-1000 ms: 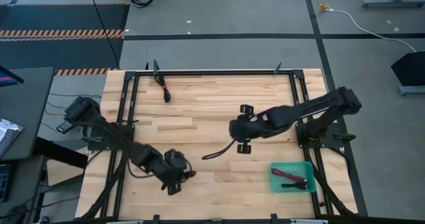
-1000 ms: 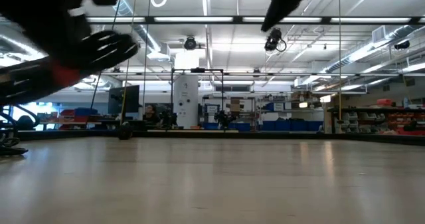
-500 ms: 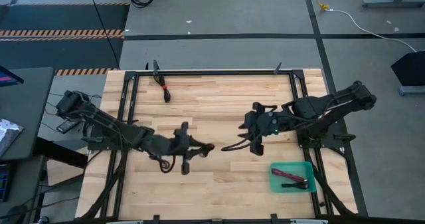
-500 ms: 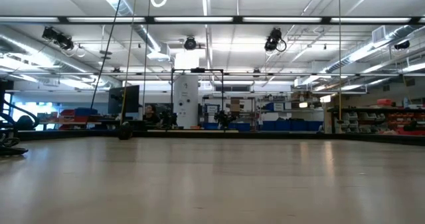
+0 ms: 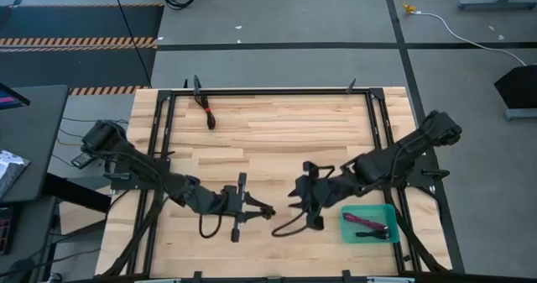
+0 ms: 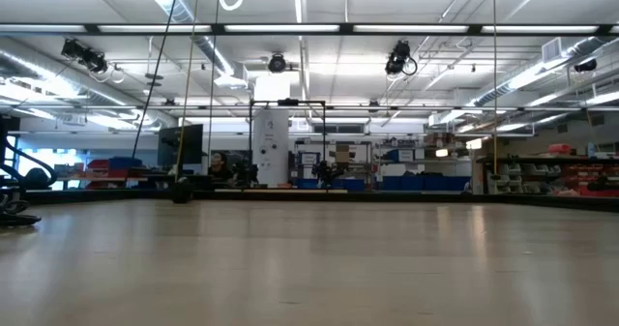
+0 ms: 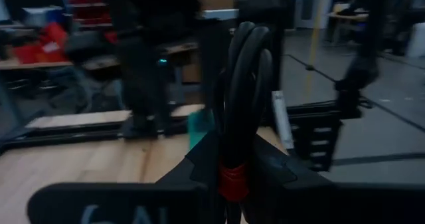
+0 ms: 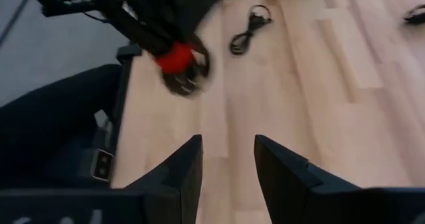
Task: Pick and place USB-C Cables
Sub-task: Put the black charger cable into the green bin
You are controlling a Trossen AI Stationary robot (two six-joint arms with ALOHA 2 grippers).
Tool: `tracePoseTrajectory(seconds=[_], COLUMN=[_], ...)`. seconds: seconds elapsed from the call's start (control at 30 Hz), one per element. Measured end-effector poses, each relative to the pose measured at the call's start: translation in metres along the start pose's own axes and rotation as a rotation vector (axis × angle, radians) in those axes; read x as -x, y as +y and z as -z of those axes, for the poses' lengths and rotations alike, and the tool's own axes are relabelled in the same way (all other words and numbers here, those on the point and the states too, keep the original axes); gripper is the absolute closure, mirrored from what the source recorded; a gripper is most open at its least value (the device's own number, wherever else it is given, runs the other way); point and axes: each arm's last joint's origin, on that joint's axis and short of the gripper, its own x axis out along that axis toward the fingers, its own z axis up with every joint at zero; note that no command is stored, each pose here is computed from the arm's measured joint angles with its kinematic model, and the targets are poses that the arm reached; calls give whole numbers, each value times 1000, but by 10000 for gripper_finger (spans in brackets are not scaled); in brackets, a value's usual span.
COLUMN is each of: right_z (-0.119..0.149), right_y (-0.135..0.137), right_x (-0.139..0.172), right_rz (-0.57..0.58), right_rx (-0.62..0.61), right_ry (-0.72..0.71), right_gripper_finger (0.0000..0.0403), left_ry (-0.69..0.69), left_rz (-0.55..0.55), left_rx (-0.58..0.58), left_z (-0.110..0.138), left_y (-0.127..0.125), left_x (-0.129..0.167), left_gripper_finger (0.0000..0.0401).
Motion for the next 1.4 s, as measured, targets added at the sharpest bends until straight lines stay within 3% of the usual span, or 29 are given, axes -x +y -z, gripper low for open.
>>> tracePoseTrajectory(seconds=[0.17,0.37,0.7,1.0,1.17,1.4], right_z=[-9,-17,-15,-17,-21,-21], right_y=[9,16,17,17,20,19], right_x=[10,27,27,26,10,-9], right_rz=[-19,80,86,53,52,76], right_rx=[-32,81,124,136,119,158], right_ry=[-57,-181,-172,-178,-210,-200], right_gripper_finger=[272,281,277,204,163,146], left_ry=[64,69,68,68,73,74], left_rz=[-69,-88,-75,-60,-67,-69], left_rx=[-14,19,22,43,50,56], left_z=[9,9,9,10,11,11], left_y=[5,11,12,13,15,15], left_x=[-3,-6,-6,-8,-9,-9], left_gripper_finger=[342,342,342,341,340,340])
